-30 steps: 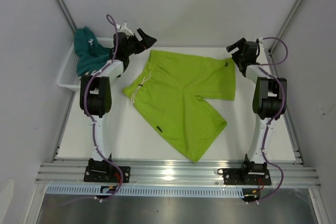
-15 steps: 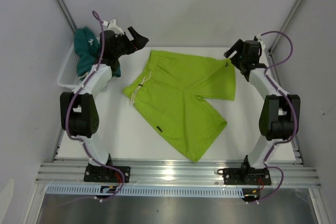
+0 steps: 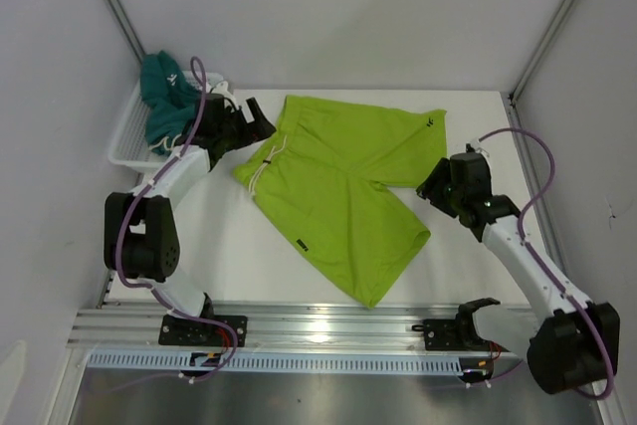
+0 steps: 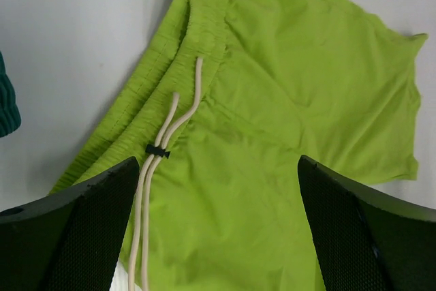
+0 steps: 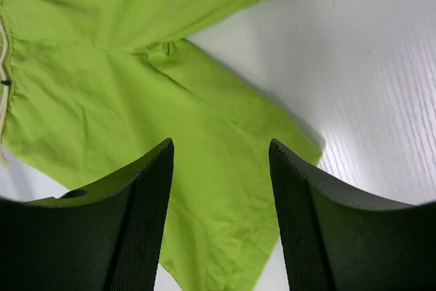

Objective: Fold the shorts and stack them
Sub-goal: Flatten the shorts out

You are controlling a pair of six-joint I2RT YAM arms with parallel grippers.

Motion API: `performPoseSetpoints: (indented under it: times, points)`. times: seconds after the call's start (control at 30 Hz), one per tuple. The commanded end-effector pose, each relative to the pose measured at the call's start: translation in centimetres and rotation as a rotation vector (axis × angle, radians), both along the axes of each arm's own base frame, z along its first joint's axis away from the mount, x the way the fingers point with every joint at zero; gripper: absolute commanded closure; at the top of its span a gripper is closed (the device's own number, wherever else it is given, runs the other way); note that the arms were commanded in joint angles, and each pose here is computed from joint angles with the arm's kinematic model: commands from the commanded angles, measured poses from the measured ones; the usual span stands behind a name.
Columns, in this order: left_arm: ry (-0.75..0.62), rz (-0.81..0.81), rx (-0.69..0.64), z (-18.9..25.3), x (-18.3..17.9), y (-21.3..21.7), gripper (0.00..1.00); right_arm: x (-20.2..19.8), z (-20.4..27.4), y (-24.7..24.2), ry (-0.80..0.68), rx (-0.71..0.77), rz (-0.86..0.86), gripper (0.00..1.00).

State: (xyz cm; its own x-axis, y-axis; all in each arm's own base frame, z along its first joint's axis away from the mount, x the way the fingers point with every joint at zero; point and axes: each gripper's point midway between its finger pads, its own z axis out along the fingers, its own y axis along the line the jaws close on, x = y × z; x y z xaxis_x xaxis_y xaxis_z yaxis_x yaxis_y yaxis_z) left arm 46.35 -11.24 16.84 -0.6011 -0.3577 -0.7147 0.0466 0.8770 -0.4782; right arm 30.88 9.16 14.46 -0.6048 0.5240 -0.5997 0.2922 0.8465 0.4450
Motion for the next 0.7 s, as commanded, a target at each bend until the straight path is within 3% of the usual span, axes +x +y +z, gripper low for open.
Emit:
performPoseSetpoints:
  times: [0.0,0.17,0.5,0.67]
  points:
    - [-0.007,0.004,0.040,-0.3,-1.0,0.5,0.01,-3.8,-1.4,-0.2,0.087,0.006,0.016,0.40]
    - [0.042,0.034,0.061,-2.9,-2.4,1.2,0.01,-6.0,-3.7,-0.2,0.140,0.015,0.032,0.44]
    - [0.075,0.088,0.072,-6.0,-5.5,2.3,0.00,-6.2,-7.9,1.1,0.251,0.057,0.054,0.46]
    - [0.015,0.140,0.074,-4.9,-5.7,3.2,0.01,-5.6,-8.5,1.5,0.243,0.083,0.039,0.47]
